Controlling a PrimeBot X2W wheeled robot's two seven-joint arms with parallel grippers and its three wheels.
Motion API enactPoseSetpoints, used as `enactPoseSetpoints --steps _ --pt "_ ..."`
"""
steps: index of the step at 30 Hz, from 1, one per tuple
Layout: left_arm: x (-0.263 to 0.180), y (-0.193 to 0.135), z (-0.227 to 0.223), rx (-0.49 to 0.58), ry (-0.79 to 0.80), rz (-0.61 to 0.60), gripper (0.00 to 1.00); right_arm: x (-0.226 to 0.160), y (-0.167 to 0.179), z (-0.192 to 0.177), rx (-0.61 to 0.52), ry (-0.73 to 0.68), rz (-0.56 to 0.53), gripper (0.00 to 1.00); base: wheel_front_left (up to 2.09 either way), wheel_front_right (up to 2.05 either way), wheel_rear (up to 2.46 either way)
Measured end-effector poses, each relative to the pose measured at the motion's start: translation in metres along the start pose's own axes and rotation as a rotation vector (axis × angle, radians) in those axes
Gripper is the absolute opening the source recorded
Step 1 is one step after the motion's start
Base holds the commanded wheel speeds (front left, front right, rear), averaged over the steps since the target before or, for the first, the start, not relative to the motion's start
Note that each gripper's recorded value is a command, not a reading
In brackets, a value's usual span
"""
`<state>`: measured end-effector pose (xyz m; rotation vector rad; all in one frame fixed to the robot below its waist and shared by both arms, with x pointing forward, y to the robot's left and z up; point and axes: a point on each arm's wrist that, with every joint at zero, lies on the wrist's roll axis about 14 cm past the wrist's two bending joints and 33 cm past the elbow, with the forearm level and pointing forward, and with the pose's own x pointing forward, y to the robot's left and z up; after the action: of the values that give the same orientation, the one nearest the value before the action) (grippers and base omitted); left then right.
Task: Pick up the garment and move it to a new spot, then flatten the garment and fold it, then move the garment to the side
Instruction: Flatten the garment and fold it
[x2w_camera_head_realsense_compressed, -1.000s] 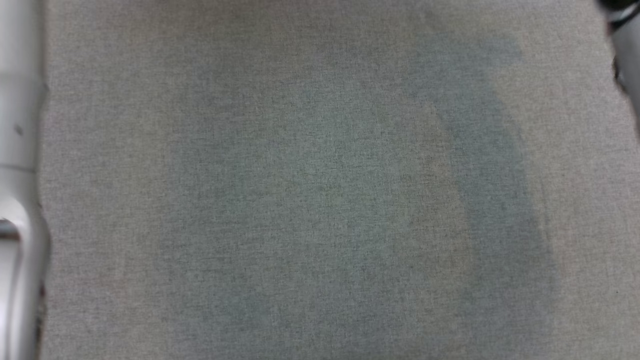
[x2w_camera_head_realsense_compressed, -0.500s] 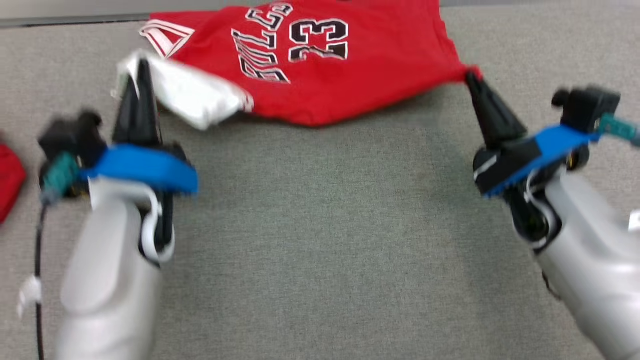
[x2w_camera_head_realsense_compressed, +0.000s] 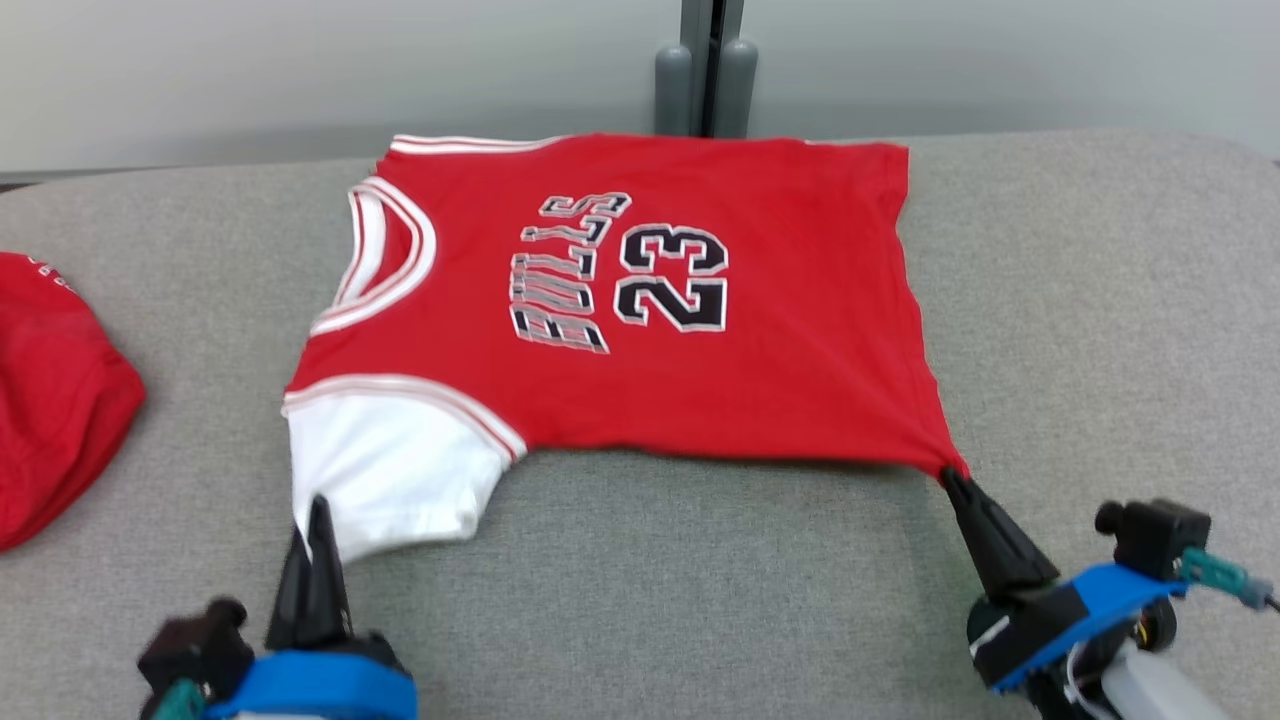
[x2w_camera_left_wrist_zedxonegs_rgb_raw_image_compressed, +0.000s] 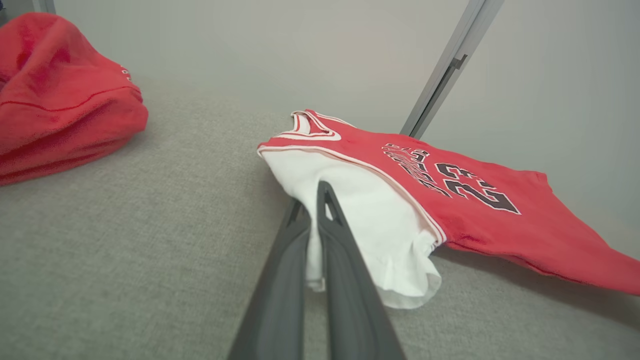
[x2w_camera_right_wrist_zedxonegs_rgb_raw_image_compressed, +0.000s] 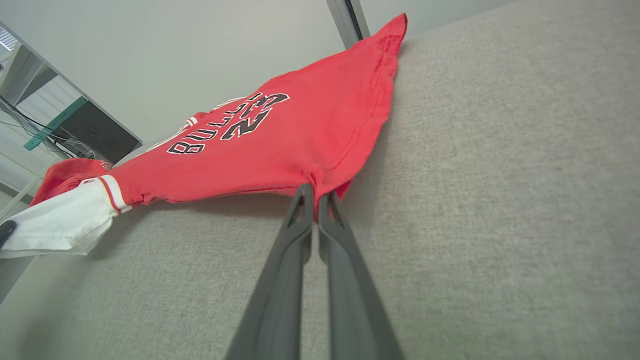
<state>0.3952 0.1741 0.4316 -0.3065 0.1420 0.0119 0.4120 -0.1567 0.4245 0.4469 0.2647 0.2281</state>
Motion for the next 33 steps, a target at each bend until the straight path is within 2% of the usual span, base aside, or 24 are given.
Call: enactPoseSetpoints --steps 6,12,17,24,33 --pt "-0.049 0.002 -0.02 -0.031 0.055 0.049 0.0 -0.036 0.003 -0.018 0.019 0.02 -0.011 0.0 0.0 0.0 0.0" --pt "-0.09 0.018 -0.024 -0.053 0.072 0.131 0.0 -0.074 0.0 -0.037 0.05 0.044 -0.046 0.0 0.0 0.0 0.0" --pt "-0.109 0.016 -0.024 -0.06 0.089 0.136 0.0 -0.101 0.004 -0.056 0.054 0.089 -0.054 0.0 0.0 0.0 0.0" --pt "-0.106 0.004 -0.024 -0.054 0.113 0.085 0.0 -0.103 0.007 -0.057 0.052 0.107 -0.058 0.0 0.0 0.0 0.0" --pt "-0.059 -0.009 0.005 0.045 0.069 -0.053 0.0 -0.079 0.014 -0.042 0.032 0.084 -0.032 0.0 0.0 0.0 0.0"
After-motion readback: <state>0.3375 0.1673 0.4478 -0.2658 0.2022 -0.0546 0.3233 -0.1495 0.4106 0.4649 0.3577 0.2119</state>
